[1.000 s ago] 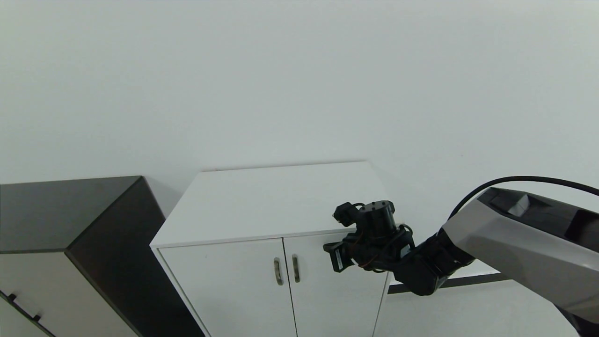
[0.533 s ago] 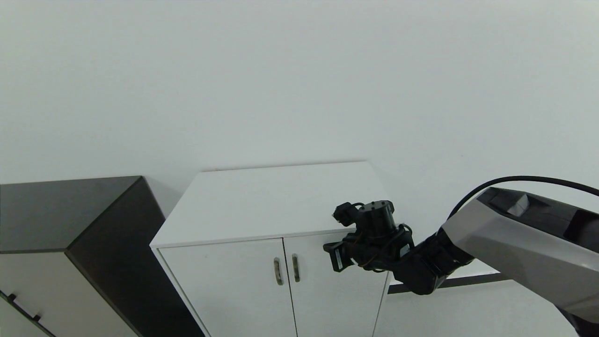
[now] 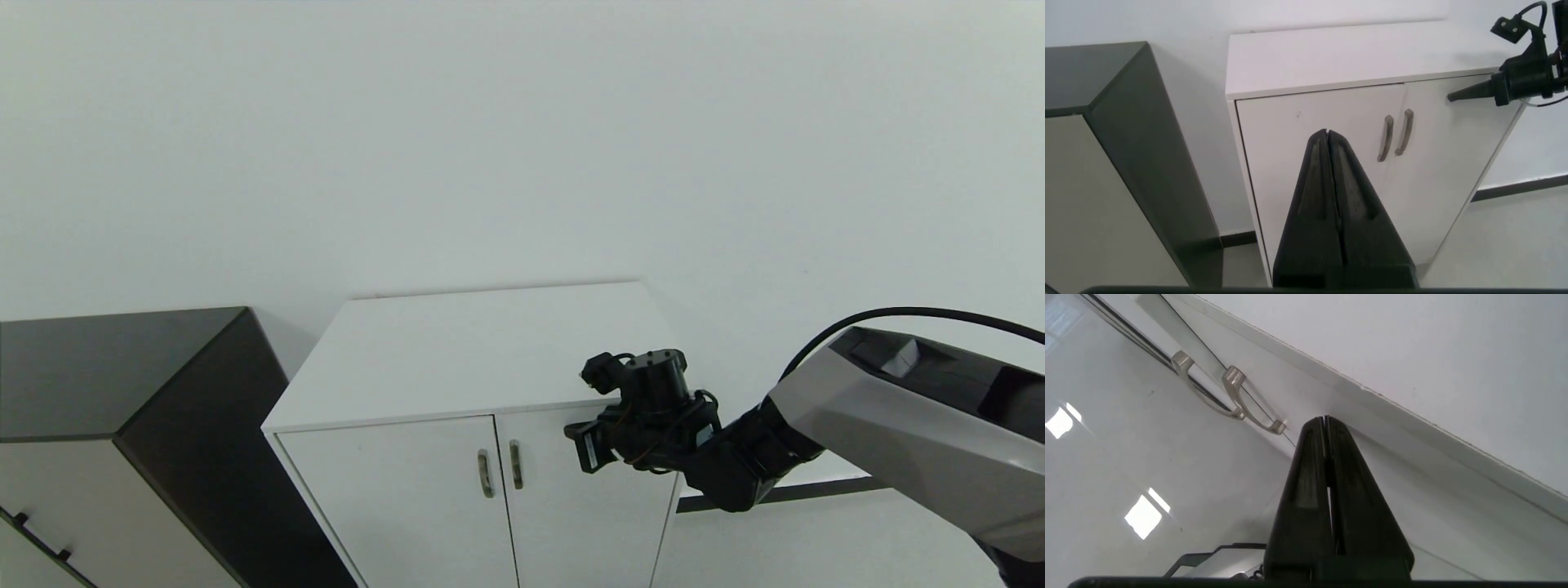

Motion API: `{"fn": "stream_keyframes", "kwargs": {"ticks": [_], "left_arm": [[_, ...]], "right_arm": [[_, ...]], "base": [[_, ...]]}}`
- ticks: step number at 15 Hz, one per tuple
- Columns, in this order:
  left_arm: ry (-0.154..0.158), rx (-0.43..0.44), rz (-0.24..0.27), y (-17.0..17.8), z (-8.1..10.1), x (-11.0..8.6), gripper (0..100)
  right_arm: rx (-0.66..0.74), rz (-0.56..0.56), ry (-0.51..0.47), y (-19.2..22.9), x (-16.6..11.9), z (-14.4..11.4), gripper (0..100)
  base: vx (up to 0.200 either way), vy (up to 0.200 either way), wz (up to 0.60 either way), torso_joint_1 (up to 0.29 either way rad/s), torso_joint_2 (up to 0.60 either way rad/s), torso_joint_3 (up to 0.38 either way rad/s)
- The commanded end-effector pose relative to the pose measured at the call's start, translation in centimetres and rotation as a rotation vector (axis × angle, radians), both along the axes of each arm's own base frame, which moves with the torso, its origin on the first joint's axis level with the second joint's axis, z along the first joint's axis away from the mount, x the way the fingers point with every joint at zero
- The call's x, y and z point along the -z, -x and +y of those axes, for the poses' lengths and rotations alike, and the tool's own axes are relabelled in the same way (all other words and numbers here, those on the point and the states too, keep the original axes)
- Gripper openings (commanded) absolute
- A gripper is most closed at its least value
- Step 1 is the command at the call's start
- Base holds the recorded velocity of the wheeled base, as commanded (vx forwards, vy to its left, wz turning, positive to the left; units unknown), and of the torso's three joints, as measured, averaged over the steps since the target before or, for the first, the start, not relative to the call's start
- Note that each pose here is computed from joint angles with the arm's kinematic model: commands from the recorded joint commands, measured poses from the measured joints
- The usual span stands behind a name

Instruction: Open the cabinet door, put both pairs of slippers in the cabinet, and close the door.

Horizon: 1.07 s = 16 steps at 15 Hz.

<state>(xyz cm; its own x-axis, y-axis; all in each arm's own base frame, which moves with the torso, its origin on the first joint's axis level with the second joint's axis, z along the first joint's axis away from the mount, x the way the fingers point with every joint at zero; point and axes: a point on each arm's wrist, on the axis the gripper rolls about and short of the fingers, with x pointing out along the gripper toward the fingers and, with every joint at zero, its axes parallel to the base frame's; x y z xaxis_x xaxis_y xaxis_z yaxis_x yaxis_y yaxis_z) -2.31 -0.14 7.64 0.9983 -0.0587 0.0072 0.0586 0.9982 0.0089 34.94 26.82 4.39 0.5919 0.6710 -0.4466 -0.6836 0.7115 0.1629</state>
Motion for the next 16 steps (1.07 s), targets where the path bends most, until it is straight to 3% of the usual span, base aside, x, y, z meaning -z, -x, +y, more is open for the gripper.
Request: {"fn": "stream_keyframes", "kwargs": {"ticks": [1,4,7,16], "left_arm": [[-0.001,0.0,0.001,0.0,0.0,0.0,0],[0.002,0.0,0.001,0.0,0.0,0.0,0],[0.002,0.0,0.001,0.0,0.0,0.0,0],[0.004,-0.007,0.001,0.0,0.0,0.0,0]], "right_arm": [[-0.007,-0.001,0.0,0.5,-0.3,0.0,0],[-0.013,0.005,0.015,3.7,-2.4,-1.6,0],[0.095,-0.036,0.053,6.3,-4.1,-4.0,0],[0.259,-0.107,0.065,15.1,-7.7,-16.0,0]], "base": [[0.0,0.0,0.0,0.0,0.0,0.0],[0.0,0.0,0.0,0.0,0.0,0.0],[0.0,0.0,0.0,0.0,0.0,0.0],[0.0,0.0,0.0,0.0,0.0,0.0]]}}
